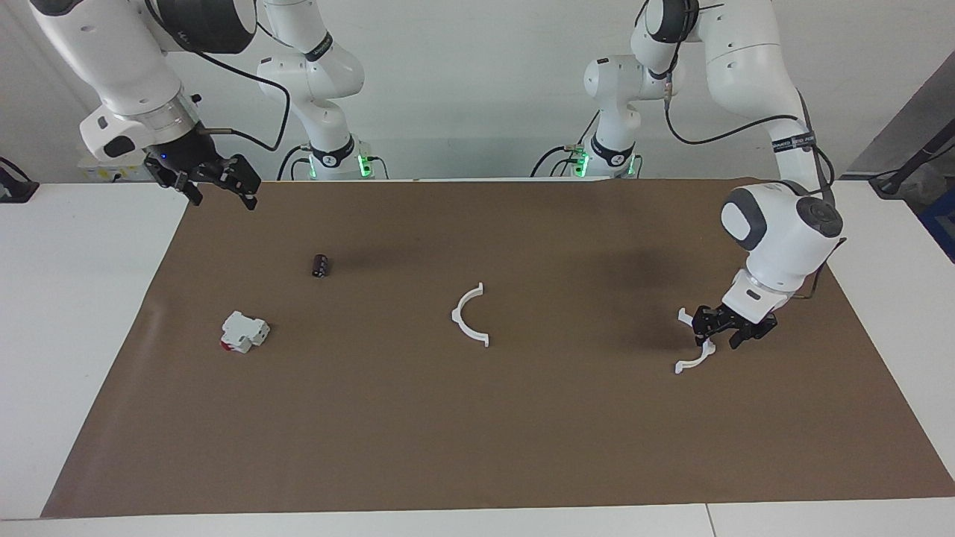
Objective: Assemble drain pipe with both arms
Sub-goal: 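Return the right gripper to rest while the left gripper grasps the other clamp, then lift the second white clamp half with the left gripper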
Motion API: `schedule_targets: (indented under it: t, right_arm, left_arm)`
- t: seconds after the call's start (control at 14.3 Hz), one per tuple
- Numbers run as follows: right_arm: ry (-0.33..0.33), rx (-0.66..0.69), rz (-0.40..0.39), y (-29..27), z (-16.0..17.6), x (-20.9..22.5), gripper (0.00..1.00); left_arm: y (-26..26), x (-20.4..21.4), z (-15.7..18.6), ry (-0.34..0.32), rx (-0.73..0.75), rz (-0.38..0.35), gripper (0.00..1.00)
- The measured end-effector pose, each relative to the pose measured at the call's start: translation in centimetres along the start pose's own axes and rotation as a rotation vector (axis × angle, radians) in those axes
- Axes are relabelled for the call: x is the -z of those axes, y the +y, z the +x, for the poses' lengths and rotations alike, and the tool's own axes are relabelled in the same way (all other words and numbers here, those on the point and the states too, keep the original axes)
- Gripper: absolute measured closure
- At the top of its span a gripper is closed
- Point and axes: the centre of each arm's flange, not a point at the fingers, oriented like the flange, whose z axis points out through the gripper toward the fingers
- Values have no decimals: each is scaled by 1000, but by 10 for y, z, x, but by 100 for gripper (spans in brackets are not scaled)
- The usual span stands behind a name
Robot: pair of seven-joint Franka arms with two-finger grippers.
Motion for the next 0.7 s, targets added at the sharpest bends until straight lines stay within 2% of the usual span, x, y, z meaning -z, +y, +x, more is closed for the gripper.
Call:
schedule_targets:
  t: [0.35, 0.7]
  right_arm:
    - [12, 49, -32, -19, -1, 0, 0]
    - [20, 46, -33, -17, 0, 3, 0]
  left_arm:
    - [-4, -15, -1, -8, -37, 0, 30]
    - [-4, -17, -1, -6, -58, 1, 36]
